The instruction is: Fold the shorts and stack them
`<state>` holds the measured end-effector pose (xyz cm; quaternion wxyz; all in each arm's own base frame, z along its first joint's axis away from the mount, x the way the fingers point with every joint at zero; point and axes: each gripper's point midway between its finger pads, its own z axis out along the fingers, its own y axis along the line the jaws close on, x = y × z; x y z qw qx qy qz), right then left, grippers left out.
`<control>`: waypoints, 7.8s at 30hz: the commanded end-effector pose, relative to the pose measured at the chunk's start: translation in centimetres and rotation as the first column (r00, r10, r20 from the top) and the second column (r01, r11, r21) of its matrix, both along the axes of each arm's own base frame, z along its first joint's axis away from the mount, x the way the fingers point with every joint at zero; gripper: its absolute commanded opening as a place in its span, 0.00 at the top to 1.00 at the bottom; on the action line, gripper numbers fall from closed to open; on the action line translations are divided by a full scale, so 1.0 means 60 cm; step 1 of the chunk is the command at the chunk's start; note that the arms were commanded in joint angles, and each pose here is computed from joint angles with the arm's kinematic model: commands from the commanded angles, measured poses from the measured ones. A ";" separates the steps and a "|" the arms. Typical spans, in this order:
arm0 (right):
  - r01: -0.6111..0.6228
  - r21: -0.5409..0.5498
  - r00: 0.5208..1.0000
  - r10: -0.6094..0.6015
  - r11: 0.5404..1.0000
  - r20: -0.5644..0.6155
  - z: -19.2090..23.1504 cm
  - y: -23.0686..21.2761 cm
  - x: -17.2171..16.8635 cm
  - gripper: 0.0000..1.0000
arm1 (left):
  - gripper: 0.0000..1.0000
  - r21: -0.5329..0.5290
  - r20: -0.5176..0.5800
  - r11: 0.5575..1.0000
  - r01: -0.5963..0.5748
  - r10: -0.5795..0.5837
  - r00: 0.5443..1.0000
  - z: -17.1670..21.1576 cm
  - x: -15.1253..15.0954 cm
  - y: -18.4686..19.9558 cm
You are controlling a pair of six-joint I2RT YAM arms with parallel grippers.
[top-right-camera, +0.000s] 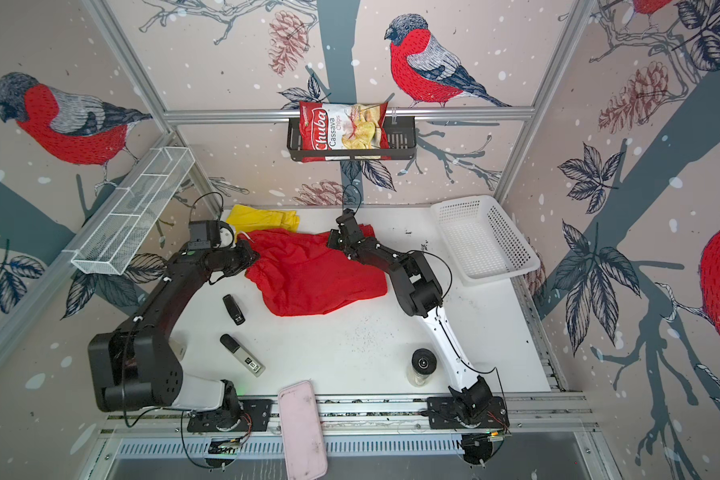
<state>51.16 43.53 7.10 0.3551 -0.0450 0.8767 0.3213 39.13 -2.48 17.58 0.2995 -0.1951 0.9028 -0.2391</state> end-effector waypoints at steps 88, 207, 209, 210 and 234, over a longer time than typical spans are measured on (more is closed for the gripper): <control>0.243 -0.136 0.970 -0.237 0.960 0.058 0.099 -0.278 -0.272 0.99 | 1.00 0.084 -0.040 0.984 0.154 -0.151 0.988 0.062 0.036 -0.142; 0.399 -0.170 0.902 -0.419 0.901 -0.106 0.021 -0.472 -0.329 0.84 | 0.36 -0.176 0.047 0.923 0.342 -0.339 0.939 0.064 0.038 -0.366; 0.385 -0.165 0.912 -0.401 0.908 -0.081 0.062 -0.457 -0.306 0.80 | 0.35 -0.171 0.009 0.935 0.310 -0.313 0.950 0.022 0.021 -0.329; 0.373 -0.165 0.919 -0.388 0.913 -0.069 0.081 -0.447 -0.291 0.77 | 0.35 -0.167 -0.002 0.939 0.301 -0.306 0.952 0.003 0.013 -0.317; 0.141 -0.283 0.961 -0.200 0.949 -0.189 -0.006 -0.284 -0.054 0.77 | 0.36 0.001 -0.272 0.984 0.179 -0.172 0.947 -0.250 -0.045 -0.240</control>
